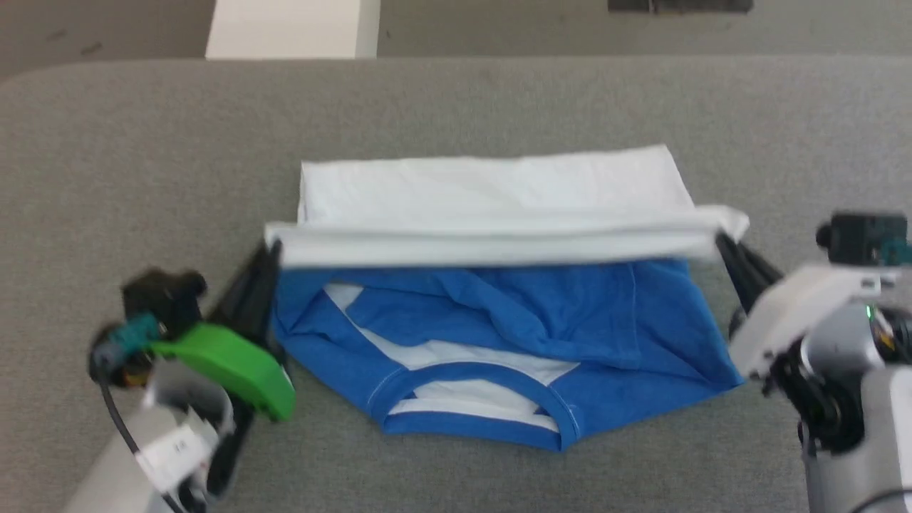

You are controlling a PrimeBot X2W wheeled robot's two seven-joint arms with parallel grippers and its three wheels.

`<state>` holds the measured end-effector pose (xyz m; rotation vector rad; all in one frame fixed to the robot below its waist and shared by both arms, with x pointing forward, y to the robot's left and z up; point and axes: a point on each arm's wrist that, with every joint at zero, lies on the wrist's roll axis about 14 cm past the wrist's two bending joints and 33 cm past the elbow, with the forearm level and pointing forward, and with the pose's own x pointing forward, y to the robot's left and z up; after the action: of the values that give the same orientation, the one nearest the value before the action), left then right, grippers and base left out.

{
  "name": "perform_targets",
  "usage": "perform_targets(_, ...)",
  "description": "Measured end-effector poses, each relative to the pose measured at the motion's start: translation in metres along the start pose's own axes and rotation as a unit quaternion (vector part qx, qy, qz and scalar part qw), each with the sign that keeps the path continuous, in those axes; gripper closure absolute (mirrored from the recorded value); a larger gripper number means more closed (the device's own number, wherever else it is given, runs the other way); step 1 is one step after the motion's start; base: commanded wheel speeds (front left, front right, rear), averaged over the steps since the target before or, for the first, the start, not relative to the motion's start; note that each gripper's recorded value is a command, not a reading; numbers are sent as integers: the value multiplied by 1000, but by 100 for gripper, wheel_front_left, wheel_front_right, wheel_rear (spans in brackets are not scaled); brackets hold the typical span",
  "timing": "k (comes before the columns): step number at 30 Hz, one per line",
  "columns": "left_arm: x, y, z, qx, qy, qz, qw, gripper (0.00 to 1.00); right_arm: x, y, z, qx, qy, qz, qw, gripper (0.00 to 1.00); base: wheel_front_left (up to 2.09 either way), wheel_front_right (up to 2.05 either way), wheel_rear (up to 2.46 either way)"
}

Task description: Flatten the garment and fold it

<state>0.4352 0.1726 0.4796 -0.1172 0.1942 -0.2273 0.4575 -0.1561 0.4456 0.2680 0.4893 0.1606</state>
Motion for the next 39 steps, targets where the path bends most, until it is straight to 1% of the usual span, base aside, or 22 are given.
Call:
perform_targets(3,-22,-8,-12,-22,17,8,1000,100,-21,-4,-9,14,5,-8,1000,100,0,0,0)
perform_targets(4,-40,-8,-25,-33,35,22,999,100,-38,-7,-26,23,23,-15,999,100,0,0,0)
perform_targets(7,-55,-5,-39,-46,57,42,996,100,-52,-10,-46,20,50,-24,998,100,0,0,0)
perform_targets(11,-68,-8,-63,-59,103,47,992,100,-63,-12,-66,30,74,-28,996,100,0,0,0)
perform_targets(17,-76,-5,-92,-77,153,64,983,100,-73,-8,-103,35,139,-24,989,100,0,0,0)
perform_targets(18,-77,-5,-96,-84,159,66,981,100,-75,-8,-108,41,149,-24,988,64,0,0,0)
perform_targets(19,-78,-6,-99,-86,166,66,980,26,-77,-7,-112,45,156,-22,986,0,0,0,0)
perform_targets(20,-78,-6,-101,-88,172,66,979,0,-78,-7,-113,46,159,-22,986,0,0,0,0)
perform_targets(22,-80,-5,-103,-98,182,71,976,0,-81,-7,-110,50,155,-21,986,0,0,0,0)
perform_targets(25,-82,7,-97,-107,185,94,972,0,-86,-8,-92,58,122,-19,991,0,0,0,0)
perform_targets(28,-84,29,-71,-112,149,130,974,0,-92,-10,-61,70,70,-15,995,0,0,0,0)
perform_targets(31,-84,57,-22,-97,61,169,979,0,-100,-14,-34,60,35,-21,997,0,0,0,0)
perform_targets(33,-85,71,16,-71,-14,185,980,0,-100,-17,-25,43,37,-29,998,0,0,0,0)
perform_targets(34,-85,74,33,-52,-51,187,980,0,-97,-18,-22,26,46,-37,998,0,0,0,0)
perform_targets(36,-85,73,65,-17,-132,182,974,0,-89,-16,-18,3,68,-42,997,0,0,0,0)
perform_targets(39,-79,63,90,29,-199,162,966,0,-73,-14,-22,-50,116,-53,991,0,0,0,0)
